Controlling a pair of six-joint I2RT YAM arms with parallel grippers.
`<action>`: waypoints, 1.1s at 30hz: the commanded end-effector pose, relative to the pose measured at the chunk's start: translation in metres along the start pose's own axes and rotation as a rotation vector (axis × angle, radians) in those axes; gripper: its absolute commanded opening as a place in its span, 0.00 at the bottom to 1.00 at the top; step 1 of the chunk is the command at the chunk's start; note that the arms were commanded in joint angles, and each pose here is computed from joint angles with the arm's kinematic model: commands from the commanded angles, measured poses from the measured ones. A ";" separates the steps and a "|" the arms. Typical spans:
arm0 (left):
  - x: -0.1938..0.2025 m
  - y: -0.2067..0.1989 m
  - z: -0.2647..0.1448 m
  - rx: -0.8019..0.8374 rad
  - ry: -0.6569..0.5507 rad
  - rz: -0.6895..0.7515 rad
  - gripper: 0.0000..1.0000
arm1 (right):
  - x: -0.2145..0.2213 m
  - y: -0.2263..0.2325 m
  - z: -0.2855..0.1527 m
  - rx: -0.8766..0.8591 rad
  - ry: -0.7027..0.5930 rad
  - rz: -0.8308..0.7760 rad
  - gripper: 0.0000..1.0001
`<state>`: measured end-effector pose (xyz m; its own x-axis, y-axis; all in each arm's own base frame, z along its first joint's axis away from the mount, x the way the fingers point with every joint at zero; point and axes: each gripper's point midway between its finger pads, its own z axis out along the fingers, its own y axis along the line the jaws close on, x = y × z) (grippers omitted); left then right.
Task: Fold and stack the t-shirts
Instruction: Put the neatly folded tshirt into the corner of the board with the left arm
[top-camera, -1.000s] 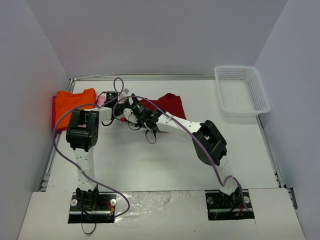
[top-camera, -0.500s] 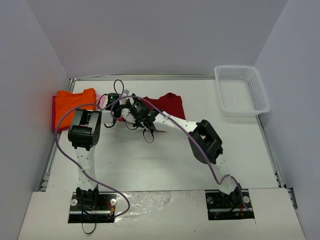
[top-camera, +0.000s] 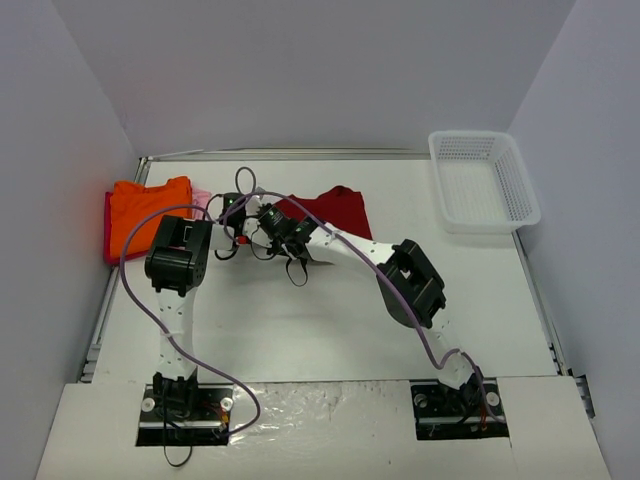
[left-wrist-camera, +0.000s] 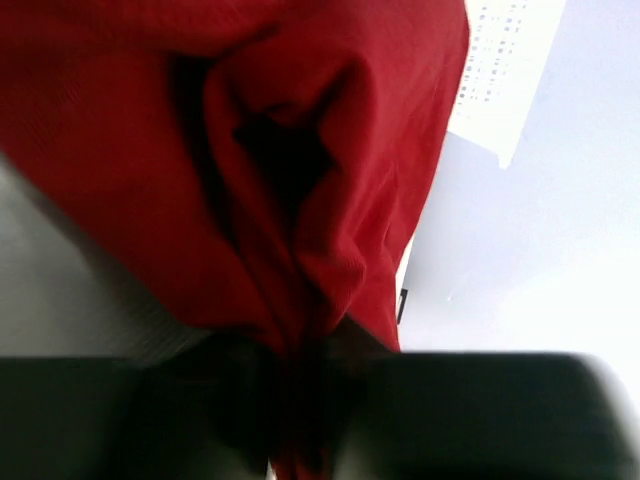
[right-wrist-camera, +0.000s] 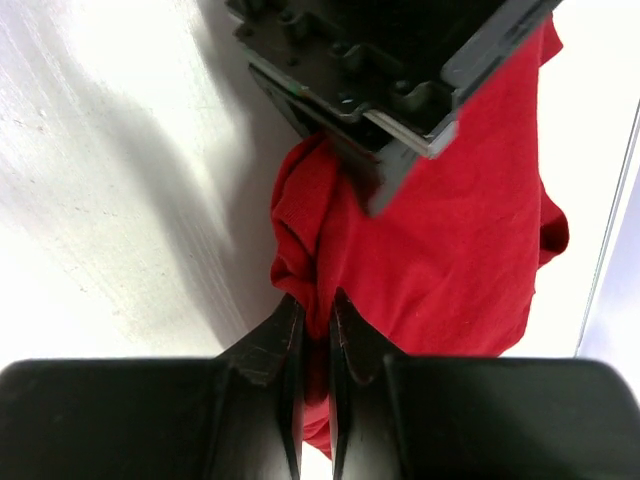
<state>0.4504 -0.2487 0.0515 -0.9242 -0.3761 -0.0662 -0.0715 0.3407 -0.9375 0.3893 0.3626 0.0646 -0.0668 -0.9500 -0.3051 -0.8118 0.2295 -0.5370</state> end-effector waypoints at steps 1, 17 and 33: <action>-0.001 -0.013 0.004 0.020 0.011 0.055 0.11 | -0.012 -0.013 -0.019 0.035 -0.027 0.009 0.00; -0.021 -0.025 -0.009 -0.036 0.015 0.165 0.02 | -0.005 0.001 -0.149 -0.308 -0.218 -0.059 0.73; -0.063 -0.049 -0.073 -0.320 0.014 0.459 0.02 | 0.214 -0.048 -0.128 -0.490 -0.167 0.589 0.94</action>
<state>0.4802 -0.2058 0.0730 -0.9315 -0.1778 -0.3173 0.1317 0.6483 -0.7499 0.3765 0.0987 0.1507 -0.4676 -0.6790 -0.5659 -0.8071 0.5890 -0.0398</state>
